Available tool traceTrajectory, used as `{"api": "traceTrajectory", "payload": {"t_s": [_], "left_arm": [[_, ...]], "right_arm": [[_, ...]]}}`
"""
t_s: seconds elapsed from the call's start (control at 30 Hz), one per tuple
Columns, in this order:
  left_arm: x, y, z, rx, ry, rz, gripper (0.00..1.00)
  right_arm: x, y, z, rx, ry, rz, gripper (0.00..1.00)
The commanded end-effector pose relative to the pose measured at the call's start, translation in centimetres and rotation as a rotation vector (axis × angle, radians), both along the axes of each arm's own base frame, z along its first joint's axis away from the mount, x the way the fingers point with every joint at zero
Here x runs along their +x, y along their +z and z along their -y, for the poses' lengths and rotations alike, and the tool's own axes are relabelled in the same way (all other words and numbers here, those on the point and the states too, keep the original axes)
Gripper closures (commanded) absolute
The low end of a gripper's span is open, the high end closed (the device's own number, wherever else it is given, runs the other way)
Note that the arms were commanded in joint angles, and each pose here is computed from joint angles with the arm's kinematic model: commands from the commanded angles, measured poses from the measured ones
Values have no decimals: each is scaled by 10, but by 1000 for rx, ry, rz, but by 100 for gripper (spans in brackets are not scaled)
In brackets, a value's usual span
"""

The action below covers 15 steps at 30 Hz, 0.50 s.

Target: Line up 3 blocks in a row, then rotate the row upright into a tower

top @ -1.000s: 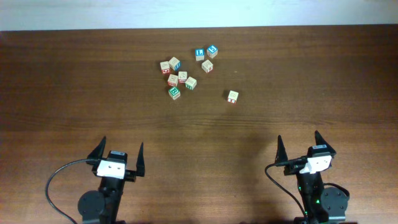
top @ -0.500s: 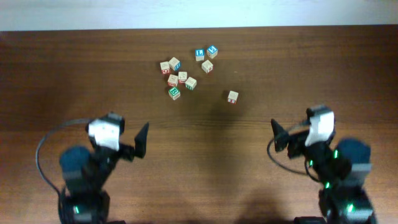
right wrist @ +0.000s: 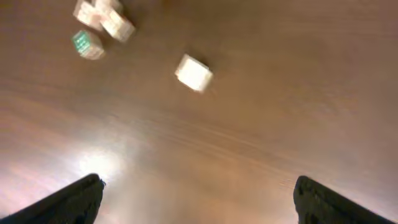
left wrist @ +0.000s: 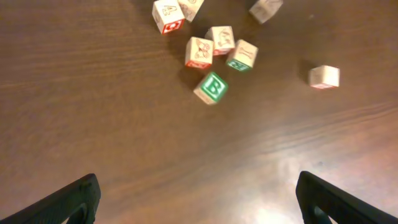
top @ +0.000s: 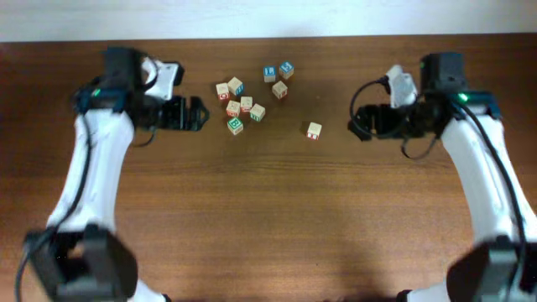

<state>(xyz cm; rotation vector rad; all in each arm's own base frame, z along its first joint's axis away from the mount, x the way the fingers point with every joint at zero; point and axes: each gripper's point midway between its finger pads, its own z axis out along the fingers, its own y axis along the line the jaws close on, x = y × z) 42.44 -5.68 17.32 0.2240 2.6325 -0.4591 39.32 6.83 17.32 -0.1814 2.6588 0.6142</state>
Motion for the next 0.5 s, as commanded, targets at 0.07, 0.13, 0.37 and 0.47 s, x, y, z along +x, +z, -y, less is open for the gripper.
{"api": "traceTrajectory", "payload": {"t_s": [0.07, 0.13, 0.37, 0.47], "left_arm": [[27, -45, 16, 17, -42, -47, 1], [34, -56, 16, 23, -41, -49, 1], [59, -64, -25, 178, 210, -14, 0], [61, -64, -32, 198, 246, -9, 2]], "right_arm": [[38, -9, -64, 352, 122, 13, 7], [55, -37, -64, 242, -25, -40, 13], [73, -85, -83, -108, -450, -32, 16], [75, -104, -90, -180, -492, -13, 22]]}}
